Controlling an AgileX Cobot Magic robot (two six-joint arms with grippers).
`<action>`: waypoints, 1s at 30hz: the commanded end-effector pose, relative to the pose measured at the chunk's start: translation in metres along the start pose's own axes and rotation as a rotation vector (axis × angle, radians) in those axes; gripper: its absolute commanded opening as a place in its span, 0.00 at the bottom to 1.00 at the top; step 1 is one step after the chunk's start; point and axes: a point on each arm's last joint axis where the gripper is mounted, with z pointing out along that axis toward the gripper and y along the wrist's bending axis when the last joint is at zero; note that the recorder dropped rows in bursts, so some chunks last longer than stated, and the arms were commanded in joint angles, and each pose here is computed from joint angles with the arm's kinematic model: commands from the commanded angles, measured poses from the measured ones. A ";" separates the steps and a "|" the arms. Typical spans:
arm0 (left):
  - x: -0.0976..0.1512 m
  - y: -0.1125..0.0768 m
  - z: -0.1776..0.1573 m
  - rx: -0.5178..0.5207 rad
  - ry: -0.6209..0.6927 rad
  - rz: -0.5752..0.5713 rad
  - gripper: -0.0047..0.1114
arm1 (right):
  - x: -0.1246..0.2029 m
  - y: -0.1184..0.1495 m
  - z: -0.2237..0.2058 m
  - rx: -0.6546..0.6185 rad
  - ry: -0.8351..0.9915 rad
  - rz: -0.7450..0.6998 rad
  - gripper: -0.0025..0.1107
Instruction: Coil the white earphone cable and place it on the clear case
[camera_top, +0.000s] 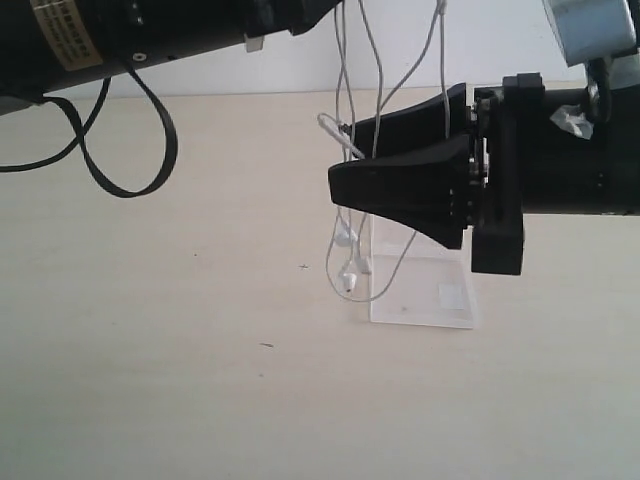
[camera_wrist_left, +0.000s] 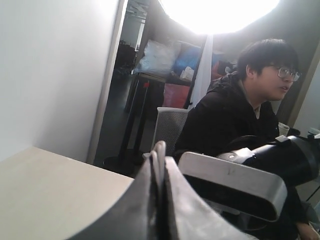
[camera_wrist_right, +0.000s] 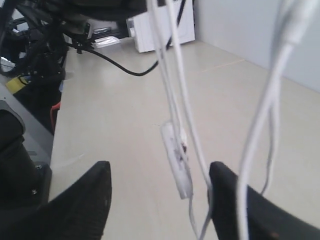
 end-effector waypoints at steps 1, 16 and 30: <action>0.000 0.000 0.000 -0.005 -0.008 0.012 0.04 | 0.004 -0.008 0.000 0.086 0.028 0.053 0.57; 0.004 -0.006 0.004 0.007 0.013 0.023 0.04 | 0.001 -0.010 0.000 0.103 0.027 0.043 0.65; 0.011 0.003 0.006 -0.133 0.084 0.097 0.04 | 0.010 -0.012 -0.001 0.132 0.139 0.113 0.65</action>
